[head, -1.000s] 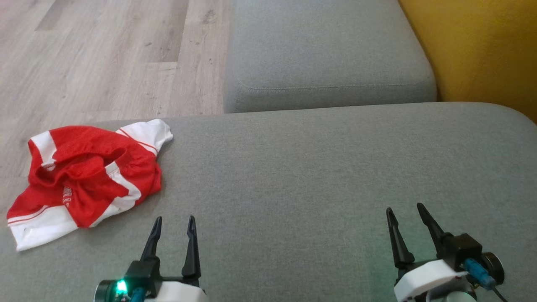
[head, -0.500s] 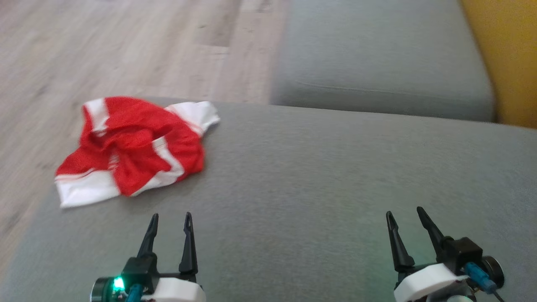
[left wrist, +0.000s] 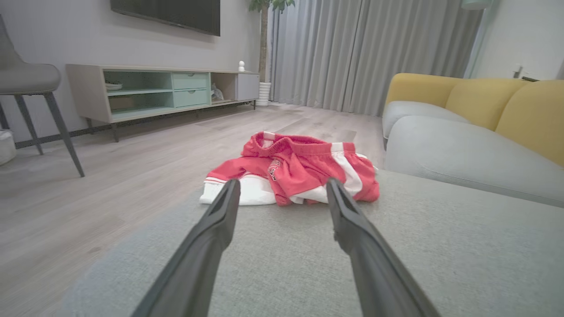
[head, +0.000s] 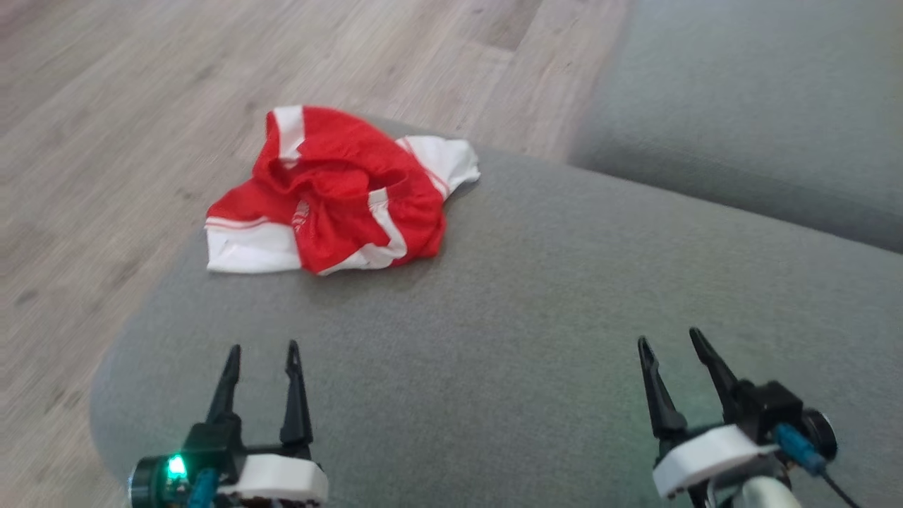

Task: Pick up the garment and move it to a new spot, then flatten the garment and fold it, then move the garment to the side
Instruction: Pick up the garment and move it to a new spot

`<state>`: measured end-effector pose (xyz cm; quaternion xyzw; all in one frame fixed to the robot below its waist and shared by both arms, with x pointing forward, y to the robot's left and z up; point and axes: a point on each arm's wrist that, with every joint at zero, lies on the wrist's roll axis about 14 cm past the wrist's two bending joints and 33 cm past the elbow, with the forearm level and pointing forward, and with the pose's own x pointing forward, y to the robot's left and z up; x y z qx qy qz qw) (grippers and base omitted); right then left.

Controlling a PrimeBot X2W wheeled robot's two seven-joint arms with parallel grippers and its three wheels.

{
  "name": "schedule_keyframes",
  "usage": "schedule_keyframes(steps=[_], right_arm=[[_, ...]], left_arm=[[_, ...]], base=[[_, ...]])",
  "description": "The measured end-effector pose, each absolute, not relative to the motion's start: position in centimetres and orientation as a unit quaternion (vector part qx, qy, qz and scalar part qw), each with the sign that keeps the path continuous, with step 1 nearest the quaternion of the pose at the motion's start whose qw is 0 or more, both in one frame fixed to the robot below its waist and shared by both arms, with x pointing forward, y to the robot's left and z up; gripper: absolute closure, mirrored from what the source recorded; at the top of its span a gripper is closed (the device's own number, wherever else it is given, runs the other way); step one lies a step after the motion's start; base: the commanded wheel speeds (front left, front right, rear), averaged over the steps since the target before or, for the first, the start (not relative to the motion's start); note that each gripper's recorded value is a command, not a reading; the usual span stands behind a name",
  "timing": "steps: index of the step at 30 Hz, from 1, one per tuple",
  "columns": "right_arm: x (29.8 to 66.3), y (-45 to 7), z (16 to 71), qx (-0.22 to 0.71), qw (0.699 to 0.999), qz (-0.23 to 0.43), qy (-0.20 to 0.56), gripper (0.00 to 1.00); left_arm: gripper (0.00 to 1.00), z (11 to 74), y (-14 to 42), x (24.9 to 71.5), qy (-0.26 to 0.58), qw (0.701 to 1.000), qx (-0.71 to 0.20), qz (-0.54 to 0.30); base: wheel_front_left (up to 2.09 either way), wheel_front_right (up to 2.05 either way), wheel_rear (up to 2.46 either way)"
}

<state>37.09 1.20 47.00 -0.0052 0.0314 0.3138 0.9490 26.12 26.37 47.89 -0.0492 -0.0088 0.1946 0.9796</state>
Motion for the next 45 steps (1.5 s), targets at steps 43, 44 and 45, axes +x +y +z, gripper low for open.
schedule_keyframes(steps=[43,44,45], right_arm=[[48.4,-6.4,37.8,-0.088,0.962,0.252,0.065,0.00],[48.5,-6.4,37.7,-0.088,0.962,0.251,0.065,0.00],[48.5,-6.5,37.6,-0.088,0.962,0.251,0.066,0.00]], left_arm=[[0.00,41.4,26.9,52.5,0.230,0.968,0.104,0.006],[0.00,40.5,27.1,52.0,0.248,0.963,0.103,0.007],[0.00,39.7,27.2,51.5,0.265,0.959,0.103,0.008]], base=[[0.00,0.00,0.00],[0.00,0.00,0.00],[0.00,0.00,0.00]])
